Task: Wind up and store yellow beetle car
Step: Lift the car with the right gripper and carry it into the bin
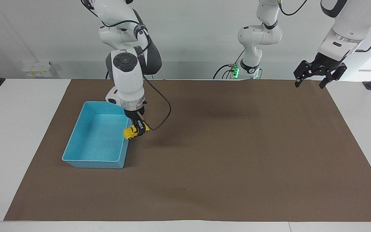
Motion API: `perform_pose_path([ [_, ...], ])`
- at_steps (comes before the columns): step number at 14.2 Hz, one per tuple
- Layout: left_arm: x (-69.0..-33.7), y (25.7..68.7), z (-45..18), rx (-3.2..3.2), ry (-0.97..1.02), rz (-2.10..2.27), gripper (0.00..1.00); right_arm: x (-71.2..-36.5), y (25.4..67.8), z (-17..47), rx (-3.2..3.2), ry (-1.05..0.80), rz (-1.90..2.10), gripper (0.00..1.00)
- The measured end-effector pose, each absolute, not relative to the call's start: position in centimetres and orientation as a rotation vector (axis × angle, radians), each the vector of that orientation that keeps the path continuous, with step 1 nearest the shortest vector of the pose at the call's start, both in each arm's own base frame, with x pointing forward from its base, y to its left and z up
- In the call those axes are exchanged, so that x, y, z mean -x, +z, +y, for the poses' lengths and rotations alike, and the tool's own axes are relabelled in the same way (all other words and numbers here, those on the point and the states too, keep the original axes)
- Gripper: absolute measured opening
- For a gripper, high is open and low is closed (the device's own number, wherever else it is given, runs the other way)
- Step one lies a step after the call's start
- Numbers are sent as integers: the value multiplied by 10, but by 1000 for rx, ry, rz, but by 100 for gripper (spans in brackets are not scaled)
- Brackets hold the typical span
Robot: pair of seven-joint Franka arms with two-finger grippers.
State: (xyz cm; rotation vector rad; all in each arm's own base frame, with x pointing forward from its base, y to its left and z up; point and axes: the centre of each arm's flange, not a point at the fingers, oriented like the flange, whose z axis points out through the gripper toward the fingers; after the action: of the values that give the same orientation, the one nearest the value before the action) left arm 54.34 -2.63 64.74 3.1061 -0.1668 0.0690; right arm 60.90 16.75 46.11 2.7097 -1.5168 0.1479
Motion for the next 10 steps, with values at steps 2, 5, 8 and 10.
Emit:
perform_pose_path([
  [2,-543,647,-26,-3106,69,-167,100,-604,474,166,-2756,152,-1432,49],
  [5,-543,647,-26,-3106,69,-167,100,-602,488,157,-2837,126,-1345,49],
  [8,-543,647,-26,-3106,69,-167,100,-602,490,132,-2928,68,-1095,49],
  [10,-543,647,-26,-3106,69,-167,100,-605,489,112,-2963,53,-975,49],
])
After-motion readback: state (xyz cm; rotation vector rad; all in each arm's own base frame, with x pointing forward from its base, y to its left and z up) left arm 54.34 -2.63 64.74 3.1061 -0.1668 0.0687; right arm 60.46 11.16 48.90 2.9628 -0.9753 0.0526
